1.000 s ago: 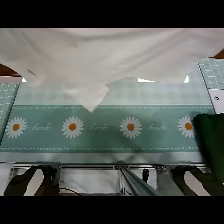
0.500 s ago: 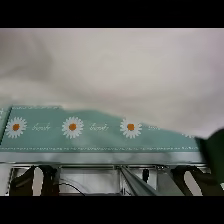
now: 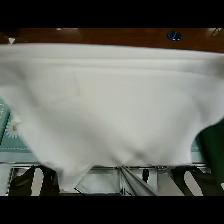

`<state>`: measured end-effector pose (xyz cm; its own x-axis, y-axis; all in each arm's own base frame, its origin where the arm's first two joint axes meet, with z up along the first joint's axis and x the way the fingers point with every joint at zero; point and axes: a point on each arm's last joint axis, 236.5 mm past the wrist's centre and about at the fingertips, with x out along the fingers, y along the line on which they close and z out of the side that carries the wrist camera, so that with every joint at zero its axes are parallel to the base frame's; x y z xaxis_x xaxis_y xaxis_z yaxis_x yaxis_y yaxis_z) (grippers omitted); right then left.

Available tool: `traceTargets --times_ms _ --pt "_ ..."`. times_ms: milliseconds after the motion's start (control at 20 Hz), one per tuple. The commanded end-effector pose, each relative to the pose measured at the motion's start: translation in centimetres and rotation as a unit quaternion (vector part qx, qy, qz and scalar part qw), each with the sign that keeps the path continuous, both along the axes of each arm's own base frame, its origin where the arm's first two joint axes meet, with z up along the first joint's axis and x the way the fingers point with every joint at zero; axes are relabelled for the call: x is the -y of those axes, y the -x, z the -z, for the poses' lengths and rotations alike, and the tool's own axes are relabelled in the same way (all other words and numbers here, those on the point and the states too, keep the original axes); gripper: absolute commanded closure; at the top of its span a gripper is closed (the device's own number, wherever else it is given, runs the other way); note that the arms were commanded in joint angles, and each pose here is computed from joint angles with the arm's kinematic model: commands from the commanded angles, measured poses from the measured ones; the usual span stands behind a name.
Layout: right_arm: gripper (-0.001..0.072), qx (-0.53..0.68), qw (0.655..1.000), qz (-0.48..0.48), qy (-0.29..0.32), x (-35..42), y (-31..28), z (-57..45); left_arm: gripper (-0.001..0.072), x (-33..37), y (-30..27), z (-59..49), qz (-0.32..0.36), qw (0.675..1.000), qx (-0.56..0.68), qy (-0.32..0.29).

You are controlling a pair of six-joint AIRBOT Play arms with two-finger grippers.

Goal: Fold the shirts.

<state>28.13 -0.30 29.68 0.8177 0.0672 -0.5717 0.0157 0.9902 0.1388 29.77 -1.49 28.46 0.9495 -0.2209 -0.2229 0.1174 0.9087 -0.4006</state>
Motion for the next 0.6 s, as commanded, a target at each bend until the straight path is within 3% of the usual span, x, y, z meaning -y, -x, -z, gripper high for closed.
traceTargets --times_ms 0,350,450,500,550 --pt "0.069 -0.068 0.996 -0.01 -0.051 0.0 -6.4 9.1 0.0676 1.2 -5.0 10.5 0.032 0.991 -0.095 0.083" --pt "0.0689 -0.146 0.973 -0.022 -0.178 -0.8 -20.8 21.4 0.0676 4.2 -17.9 20.8 0.019 0.982 -0.17 0.079" --pt "0.0682 -0.15 0.962 -0.015 -0.229 -0.8 -24.3 22.7 0.0676 5.7 -20.1 21.9 0.043 0.978 -0.189 0.081" --pt "0.0555 -0.15 0.956 -0.012 -0.253 -0.5 -25.5 22.7 0.0673 6.3 -20.7 22.0 0.059 0.975 -0.197 0.084" --pt "0.0311 -0.156 0.948 -0.009 -0.276 0.1 -26.1 22.6 0.0588 6.7 -21.0 21.8 0.072 0.973 -0.203 0.085"
